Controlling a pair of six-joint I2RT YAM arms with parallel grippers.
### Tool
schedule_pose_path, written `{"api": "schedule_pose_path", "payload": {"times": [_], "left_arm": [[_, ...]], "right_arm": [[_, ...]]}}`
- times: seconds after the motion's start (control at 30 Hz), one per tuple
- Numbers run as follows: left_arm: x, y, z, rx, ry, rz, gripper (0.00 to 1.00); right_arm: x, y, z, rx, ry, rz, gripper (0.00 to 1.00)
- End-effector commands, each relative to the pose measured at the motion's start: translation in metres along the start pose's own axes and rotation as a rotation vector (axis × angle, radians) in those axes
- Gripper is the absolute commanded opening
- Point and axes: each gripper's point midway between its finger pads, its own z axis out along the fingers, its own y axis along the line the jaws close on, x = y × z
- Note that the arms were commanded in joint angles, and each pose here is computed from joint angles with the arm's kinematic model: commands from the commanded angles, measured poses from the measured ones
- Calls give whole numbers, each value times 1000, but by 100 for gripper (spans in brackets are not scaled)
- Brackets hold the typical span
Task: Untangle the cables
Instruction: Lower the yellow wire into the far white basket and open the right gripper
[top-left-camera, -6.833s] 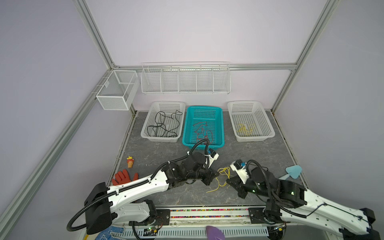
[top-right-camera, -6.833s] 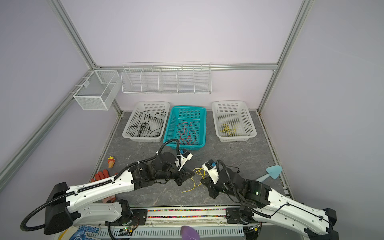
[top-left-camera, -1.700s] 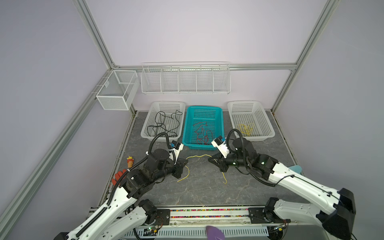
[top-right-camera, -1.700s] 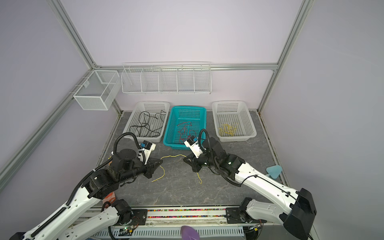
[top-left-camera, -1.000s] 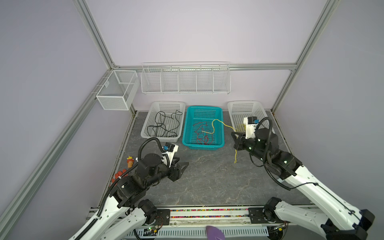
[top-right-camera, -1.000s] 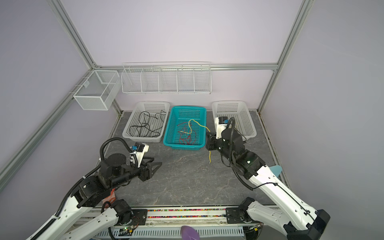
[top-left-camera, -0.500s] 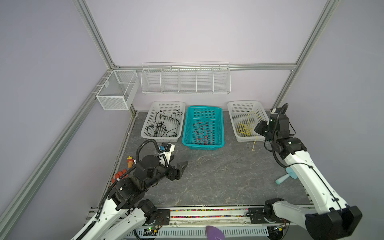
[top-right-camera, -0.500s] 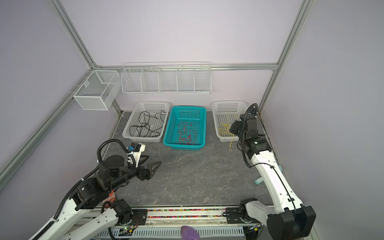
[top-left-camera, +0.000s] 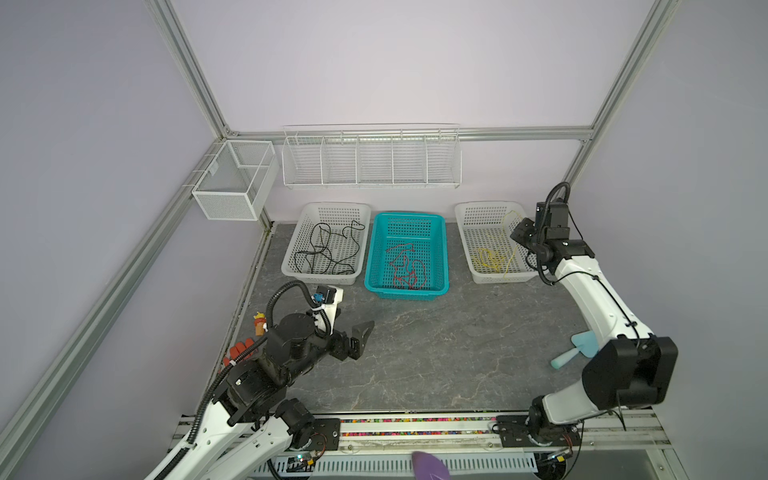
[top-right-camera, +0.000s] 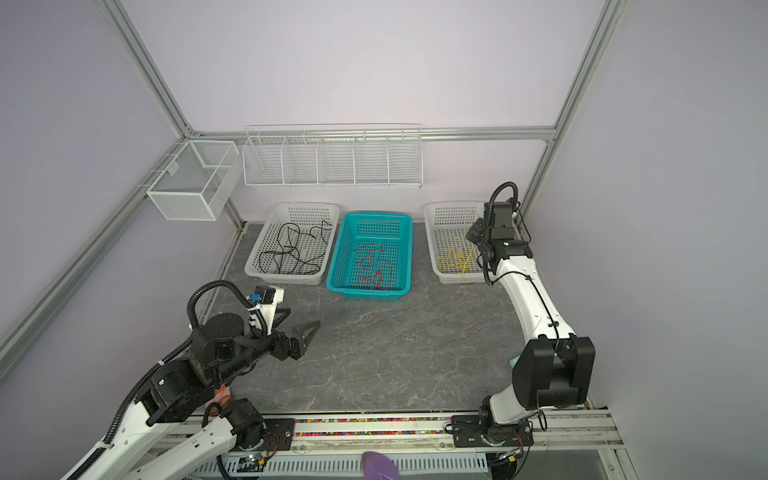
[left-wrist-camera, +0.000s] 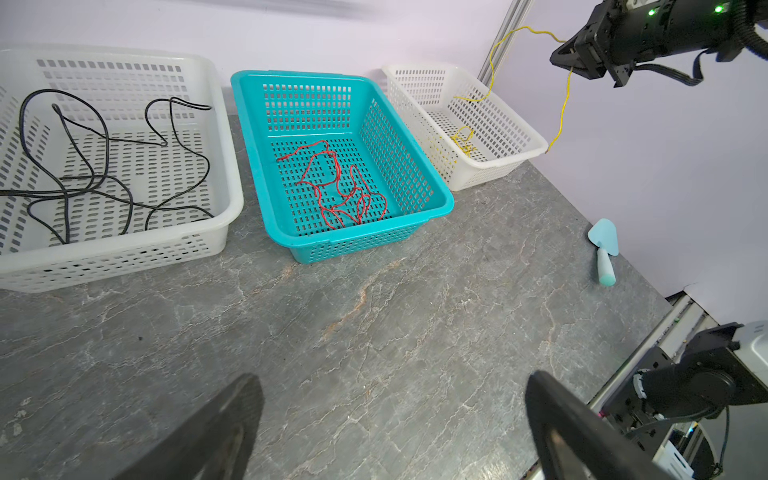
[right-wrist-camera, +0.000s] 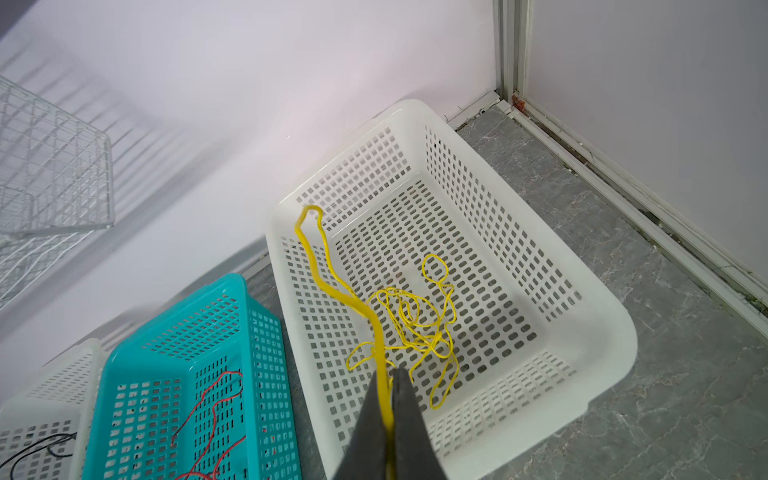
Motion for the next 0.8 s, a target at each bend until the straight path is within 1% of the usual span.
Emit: {"api": "schedule_pose_path", "payload": {"times": [0.0, 0.07, 0.23, 0.4, 0.47, 0.6, 0.77], "left_arm": [[2, 5, 2, -25, 1, -11, 99], [3, 6, 2, -27, -1, -12, 99], [1, 7, -1, -32, -17, -13, 99], [1, 7, -1, -31, -19, -15, 99], [1, 7, 0, -32, -20, -14, 99], [1, 7, 0, -32, -16, -13, 99], [1, 7, 0, -32, -18, -14, 99]], "right_arm": [[-11, 3, 13, -8, -27, 18, 6], [-8, 3, 25, -12, -11, 21, 6], [6, 12, 59, -44, 77, 20, 6], [6, 11, 81, -32, 69, 10, 6], [4, 14, 89, -46, 66, 12, 6], [6, 24, 111, -81, 109, -12, 7], [13, 15, 136, -80, 189, 53, 7]]}}
